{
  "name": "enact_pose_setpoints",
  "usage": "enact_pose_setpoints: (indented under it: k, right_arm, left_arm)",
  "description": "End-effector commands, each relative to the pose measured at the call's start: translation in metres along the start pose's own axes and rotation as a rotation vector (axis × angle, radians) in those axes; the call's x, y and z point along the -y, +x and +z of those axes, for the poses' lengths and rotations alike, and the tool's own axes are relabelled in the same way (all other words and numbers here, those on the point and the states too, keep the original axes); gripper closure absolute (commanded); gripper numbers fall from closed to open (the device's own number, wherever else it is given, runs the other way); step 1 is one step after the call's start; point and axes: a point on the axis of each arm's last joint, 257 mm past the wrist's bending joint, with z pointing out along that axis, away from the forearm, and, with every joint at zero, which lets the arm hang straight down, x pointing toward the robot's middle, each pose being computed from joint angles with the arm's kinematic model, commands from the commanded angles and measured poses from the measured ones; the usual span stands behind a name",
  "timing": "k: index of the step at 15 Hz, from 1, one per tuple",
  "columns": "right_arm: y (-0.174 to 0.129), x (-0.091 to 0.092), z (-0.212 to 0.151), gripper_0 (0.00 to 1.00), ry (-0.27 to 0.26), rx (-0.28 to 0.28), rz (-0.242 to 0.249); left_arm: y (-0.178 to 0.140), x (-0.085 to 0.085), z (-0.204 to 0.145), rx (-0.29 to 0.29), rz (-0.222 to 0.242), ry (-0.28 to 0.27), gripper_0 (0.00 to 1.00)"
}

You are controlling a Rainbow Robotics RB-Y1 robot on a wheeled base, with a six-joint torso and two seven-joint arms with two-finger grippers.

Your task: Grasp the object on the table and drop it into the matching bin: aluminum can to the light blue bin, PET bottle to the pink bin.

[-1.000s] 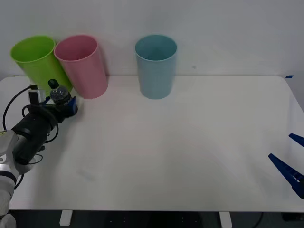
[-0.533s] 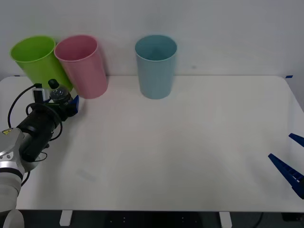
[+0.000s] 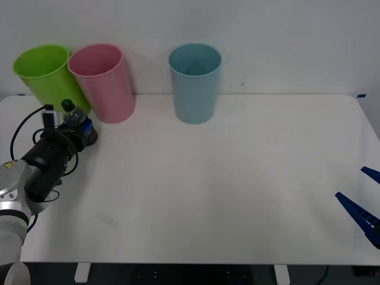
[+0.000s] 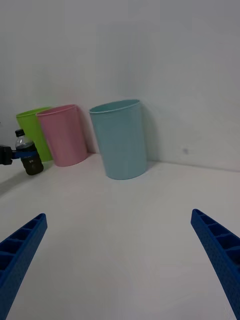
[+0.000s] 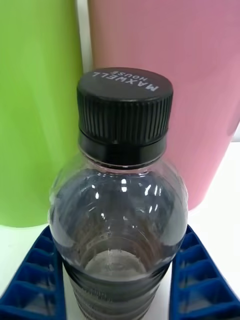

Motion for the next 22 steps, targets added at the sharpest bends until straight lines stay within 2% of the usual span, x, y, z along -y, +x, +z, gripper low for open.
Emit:
enact_pose_setpoints:
  k: [1, 7, 12, 16, 20, 21, 22]
  right_arm:
    - [0.0, 0.0, 0.0, 0.0, 0.0, 0.0, 0.0]
    - [0.0, 0.0, 0.0, 0.0, 0.0, 0.0, 0.0]
    - [0.0, 0.0, 0.0, 0.0, 0.0, 0.0, 0.0]
    - [0.0, 0.0, 0.0, 0.0, 0.0, 0.0, 0.0]
    - [0.0, 0.0, 0.0, 0.0, 0.0, 0.0, 0.0]
    - [0.0, 0.0, 0.0, 0.0, 0.0, 0.0, 0.0]
    - [0.0, 0.0, 0.0, 0.0, 0.0, 0.0, 0.0]
  left_arm:
    - [0.0, 0.0, 0.0, 0.0, -0.002, 0.001, 1.0]
    - [0.001, -0.001, -0.011, 0.008, 0.002, 0.049, 1.0]
    - [-0.006, 0.001, -0.039, 0.055, -0.01, 0.083, 1.0]
    - [-0.023, 0.007, -0.075, 0.115, -0.031, 0.123, 1.0]
    - [-0.049, 0.016, -0.109, 0.184, -0.071, 0.148, 1.0]
    - [-0.055, 0.016, -0.114, 0.197, -0.097, 0.15, 1.0]
    - [-0.066, 0.019, -0.12, 0.217, -0.144, 0.159, 1.0]
